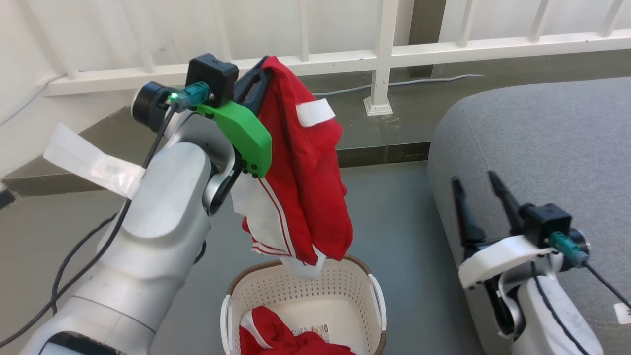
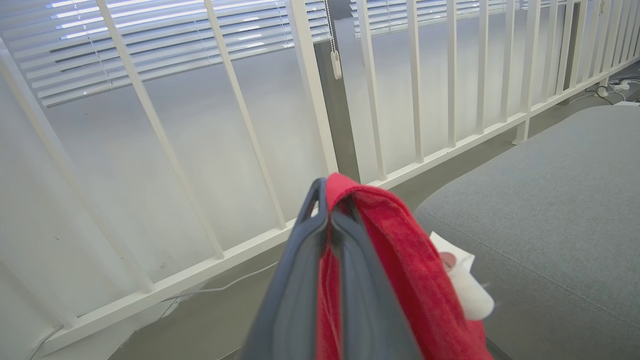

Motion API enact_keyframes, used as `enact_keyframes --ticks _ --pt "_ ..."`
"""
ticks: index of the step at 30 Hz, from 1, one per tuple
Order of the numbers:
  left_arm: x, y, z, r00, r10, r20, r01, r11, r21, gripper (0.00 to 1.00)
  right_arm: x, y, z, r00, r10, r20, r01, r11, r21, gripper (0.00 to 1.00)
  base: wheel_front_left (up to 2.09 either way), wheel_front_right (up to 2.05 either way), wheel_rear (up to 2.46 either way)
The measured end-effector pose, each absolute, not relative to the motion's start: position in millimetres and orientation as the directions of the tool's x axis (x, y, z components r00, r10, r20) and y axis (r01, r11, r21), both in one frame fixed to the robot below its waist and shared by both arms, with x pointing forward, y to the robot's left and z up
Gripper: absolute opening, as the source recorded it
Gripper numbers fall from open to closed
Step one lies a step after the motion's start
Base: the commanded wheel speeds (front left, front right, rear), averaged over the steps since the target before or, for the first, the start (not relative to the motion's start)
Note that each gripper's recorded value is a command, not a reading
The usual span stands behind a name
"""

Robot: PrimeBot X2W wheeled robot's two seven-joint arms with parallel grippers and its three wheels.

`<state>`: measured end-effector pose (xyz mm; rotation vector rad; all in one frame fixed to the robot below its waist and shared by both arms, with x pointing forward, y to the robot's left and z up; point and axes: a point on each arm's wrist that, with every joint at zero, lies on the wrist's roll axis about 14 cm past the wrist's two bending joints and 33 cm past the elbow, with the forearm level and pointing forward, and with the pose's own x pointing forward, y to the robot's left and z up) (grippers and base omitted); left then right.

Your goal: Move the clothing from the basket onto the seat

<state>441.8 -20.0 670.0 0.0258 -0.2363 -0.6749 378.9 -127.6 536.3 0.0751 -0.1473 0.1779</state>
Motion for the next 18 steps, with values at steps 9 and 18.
enact_keyframes --ticks 9,18 --pt "436 -24 654 0.755 -0.636 0.160 0.631 0.771 0.086 0.00 365 -65 520 0.919 0.380 0.104 -0.388 0.919 0.066 1.00 0.00 0.00 0.00" --pt "428 -26 653 0.741 -0.653 0.157 0.648 0.756 0.092 0.00 364 -5 518 0.817 0.572 0.071 -0.574 0.819 0.005 1.00 0.00 0.00 0.00"
